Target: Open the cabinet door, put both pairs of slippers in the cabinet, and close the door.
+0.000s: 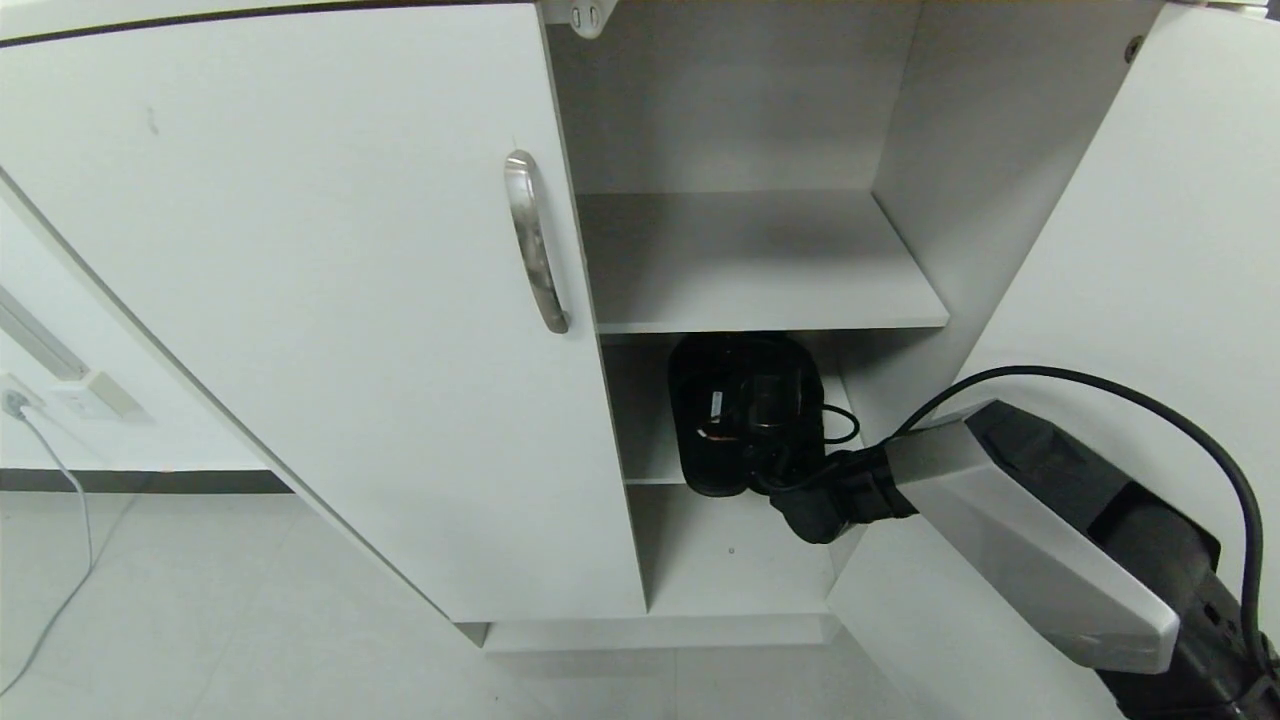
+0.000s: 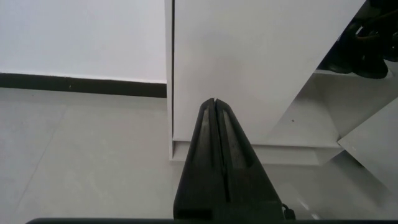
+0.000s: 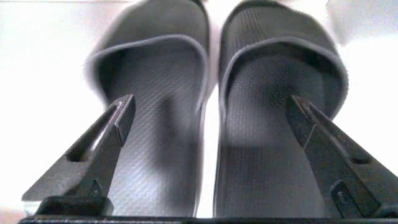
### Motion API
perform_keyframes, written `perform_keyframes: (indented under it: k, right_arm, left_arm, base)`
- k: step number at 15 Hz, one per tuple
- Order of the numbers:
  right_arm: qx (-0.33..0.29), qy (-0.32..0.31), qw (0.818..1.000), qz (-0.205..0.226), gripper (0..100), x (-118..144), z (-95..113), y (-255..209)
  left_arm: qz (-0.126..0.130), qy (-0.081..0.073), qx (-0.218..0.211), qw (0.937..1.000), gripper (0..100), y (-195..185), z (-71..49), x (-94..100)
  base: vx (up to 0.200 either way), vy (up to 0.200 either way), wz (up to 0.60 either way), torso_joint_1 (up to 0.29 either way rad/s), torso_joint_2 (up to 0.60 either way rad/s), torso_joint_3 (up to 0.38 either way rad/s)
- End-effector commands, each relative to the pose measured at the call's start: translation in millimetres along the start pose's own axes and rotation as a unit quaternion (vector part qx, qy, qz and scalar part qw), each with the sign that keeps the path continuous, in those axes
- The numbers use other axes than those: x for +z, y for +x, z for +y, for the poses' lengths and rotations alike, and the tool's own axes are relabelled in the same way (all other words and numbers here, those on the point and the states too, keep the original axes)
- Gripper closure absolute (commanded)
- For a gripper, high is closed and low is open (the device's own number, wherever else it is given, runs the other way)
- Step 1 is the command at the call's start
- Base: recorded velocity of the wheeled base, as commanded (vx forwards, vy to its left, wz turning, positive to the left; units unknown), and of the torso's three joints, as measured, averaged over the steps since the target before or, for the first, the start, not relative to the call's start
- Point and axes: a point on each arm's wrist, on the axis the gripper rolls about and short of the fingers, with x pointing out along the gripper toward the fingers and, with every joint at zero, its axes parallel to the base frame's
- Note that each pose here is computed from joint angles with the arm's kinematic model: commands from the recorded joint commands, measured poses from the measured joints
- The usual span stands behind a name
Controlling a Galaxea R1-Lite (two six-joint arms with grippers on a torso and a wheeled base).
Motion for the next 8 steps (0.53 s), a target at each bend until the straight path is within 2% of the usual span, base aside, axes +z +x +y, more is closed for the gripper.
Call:
perform_keyframes:
  k: [1,8]
  right_arm:
    - [0.001,0.001,1.0,-0.001,100,-2.0,-0.4,5.7]
    - [-0.003,-0.001,1.0,0.003,100,-7.8,-0.5,12.2]
  left_arm:
    - [0.0,0.0,0.0,1.0,100,0.0,0.0,0.4]
    - [0.001,0.0,0.0,1.0,100,0.1,0.0,-0.1]
  base:
    - [0.0,0.0,0.0,0.0,0.0,0.0]
    - [0.0,0.0,0.0,0.0,0.0,0.0]
